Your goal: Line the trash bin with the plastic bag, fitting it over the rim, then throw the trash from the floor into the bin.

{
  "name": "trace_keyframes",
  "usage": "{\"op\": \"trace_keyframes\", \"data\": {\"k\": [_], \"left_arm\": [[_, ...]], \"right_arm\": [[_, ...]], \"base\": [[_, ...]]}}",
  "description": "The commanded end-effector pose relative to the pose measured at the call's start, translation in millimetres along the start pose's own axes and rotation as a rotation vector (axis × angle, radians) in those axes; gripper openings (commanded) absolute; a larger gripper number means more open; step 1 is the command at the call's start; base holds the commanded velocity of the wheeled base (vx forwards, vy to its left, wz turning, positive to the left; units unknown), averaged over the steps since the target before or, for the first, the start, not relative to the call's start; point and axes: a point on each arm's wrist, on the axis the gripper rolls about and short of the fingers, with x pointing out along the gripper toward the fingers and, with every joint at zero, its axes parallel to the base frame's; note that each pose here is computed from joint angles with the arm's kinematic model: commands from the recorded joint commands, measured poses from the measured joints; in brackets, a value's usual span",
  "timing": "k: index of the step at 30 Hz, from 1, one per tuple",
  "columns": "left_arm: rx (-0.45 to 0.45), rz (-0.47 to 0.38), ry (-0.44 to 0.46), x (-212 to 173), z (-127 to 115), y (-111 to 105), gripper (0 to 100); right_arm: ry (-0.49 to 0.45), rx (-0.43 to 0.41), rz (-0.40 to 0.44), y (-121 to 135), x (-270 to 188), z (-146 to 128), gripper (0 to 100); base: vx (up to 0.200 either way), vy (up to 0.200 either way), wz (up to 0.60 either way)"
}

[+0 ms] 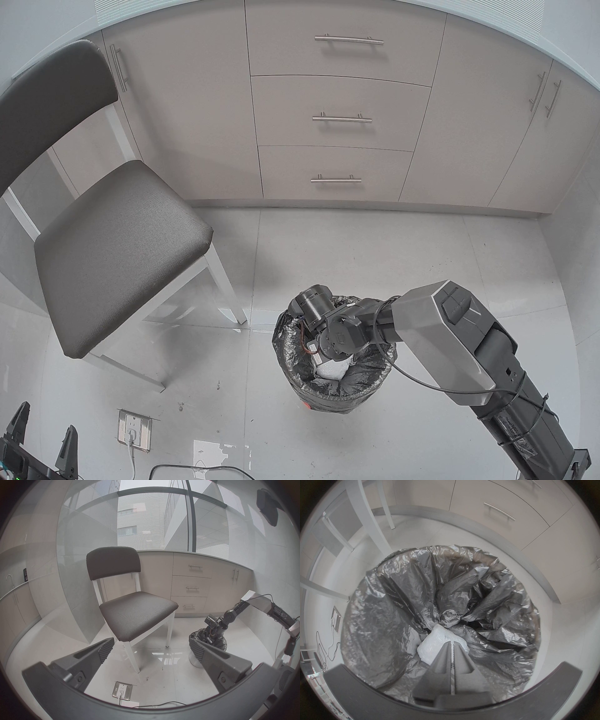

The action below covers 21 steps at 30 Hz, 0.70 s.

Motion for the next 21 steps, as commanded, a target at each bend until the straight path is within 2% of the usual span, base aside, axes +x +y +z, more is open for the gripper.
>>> {"op": "trace_keyframes", "data": {"k": [1,5,13,21], "left_arm": [[0.000,0.000,-0.006,0,-3,0,100],[0.000,0.002,-0.008,-1,-3,0,100],[0.000,0.000,-0.006,0,-3,0,100],[0.000,0.000,-0.008,-1,-3,0,100]], "right_arm": [[0.031,-0.019,-0.006,11,26,-20,0],[0.044,-0.014,-0.013,13,42,-31,0],[-0.028,-0.023,-0.001,13,68,-37,0],[-0.023,0.007,-0.027,-6,86,-40,0]], "base": [[0.000,0.000,0.00],[0.000,0.000,0.00],[0.000,0.000,0.00],[0.000,0.000,0.00]]}}
